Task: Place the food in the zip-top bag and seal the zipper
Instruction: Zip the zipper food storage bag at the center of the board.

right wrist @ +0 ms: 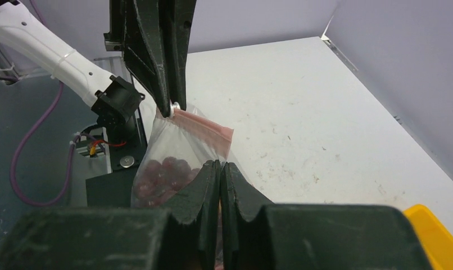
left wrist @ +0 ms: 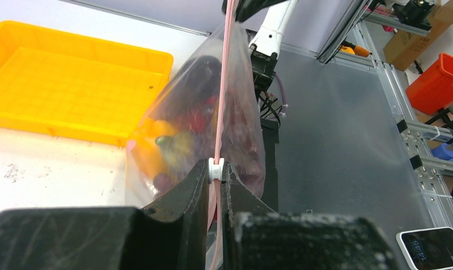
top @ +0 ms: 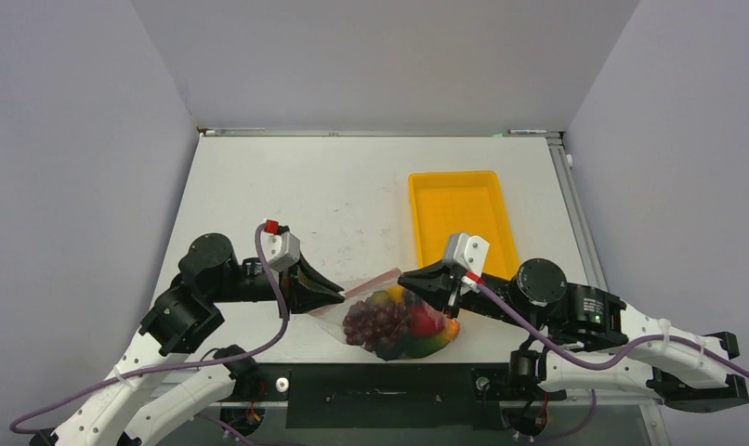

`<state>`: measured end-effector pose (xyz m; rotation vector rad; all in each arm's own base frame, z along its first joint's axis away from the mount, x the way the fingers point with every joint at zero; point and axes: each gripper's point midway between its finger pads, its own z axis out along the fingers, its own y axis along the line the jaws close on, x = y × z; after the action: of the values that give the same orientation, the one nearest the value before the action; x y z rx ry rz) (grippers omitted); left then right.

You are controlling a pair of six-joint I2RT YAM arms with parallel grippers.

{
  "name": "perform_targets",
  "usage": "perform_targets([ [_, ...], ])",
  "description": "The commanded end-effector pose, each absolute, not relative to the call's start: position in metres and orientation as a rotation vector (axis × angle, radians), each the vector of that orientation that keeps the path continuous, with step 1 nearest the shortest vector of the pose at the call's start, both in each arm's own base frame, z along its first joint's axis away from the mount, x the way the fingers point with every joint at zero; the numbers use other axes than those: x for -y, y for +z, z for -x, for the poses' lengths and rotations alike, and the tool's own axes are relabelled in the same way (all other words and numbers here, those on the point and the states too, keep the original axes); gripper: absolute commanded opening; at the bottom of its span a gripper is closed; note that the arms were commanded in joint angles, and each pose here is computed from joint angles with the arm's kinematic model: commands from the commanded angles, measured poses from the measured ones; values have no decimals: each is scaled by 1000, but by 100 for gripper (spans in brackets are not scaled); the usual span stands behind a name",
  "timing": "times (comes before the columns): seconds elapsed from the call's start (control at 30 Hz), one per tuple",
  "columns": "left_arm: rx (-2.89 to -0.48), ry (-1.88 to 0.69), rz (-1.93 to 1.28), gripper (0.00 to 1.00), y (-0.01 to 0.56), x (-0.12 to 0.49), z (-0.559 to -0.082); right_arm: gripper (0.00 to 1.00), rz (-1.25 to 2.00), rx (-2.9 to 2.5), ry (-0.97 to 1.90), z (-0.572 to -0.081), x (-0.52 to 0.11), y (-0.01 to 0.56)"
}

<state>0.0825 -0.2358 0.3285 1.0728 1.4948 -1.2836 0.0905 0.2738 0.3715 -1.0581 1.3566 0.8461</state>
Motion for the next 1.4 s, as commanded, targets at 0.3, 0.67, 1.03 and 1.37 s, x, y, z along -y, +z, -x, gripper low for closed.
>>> perform_targets([
  [0.3,-1554,-1249,-1017,0,327,229,-85,5,898,-1264,857,-100,-257,416],
  [0.67,-1498,-1264,-1040,0,350,230,-81,37,1101,-1359,809,-96,-287,375],
  [1.03,-1521,-1281,-1075,0,345,232,-79,70,1292,-1289,806,-85,-312,372],
  [1.37,-1527,-1302,-1099,0,341,232,-74,73,1511,-1313,800,-76,-343,334],
])
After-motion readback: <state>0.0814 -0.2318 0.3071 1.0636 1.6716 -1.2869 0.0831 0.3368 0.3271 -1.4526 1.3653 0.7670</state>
